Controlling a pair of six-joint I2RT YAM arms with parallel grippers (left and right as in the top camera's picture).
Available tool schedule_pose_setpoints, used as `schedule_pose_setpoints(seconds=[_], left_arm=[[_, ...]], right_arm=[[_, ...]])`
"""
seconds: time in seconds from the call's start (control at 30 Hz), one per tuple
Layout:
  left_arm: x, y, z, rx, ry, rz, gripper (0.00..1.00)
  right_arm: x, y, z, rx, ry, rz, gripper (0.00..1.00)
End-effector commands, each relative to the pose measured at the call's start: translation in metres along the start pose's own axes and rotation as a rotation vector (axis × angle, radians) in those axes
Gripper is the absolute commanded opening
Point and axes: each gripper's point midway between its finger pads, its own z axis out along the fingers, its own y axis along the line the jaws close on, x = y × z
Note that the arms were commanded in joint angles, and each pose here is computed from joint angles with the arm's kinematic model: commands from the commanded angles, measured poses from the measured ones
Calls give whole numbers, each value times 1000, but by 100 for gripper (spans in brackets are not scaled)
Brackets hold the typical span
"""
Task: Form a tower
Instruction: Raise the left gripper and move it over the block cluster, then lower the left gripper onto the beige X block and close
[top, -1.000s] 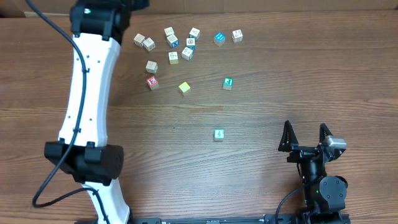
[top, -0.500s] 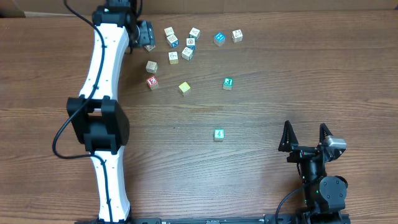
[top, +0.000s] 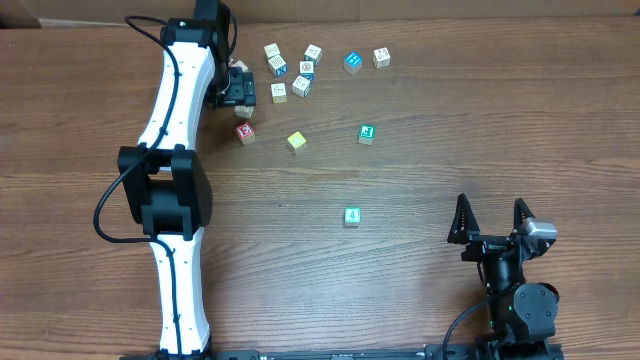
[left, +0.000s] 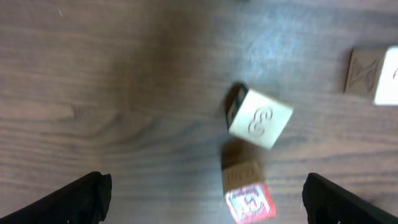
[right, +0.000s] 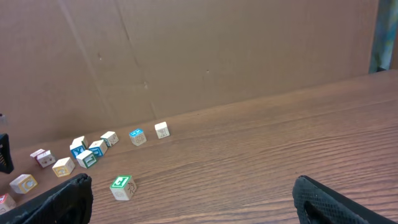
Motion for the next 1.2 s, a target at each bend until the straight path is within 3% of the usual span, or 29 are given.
schedule_pose_setpoints(seconds=[0.0, 0.27, 0.37, 0.43, 0.8, 1.03, 1.17], left_arm=[[10, -11, 5, 46, 48, 19, 98], [24, -32, 2, 166, 111, 16, 100], [29, -42, -1, 215, 135, 1, 74], [33, -48, -2, 232, 154, -23, 71], [47, -80, -4, 145, 161, -89, 71], [61, -111, -7, 127, 164, -102, 79], [63, -116, -7, 40, 120, -103, 81]], right_arm=[[2, 1, 0, -6, -1, -4, 100], [2, 1, 0, -6, -1, -4, 100], [2, 1, 0, -6, -1, -4, 100], [2, 1, 0, -6, -1, -4, 100], [2, 1, 0, -6, -1, -4, 100], [2, 1, 0, -6, -1, -4, 100], [2, 1, 0, -6, -1, -4, 100]])
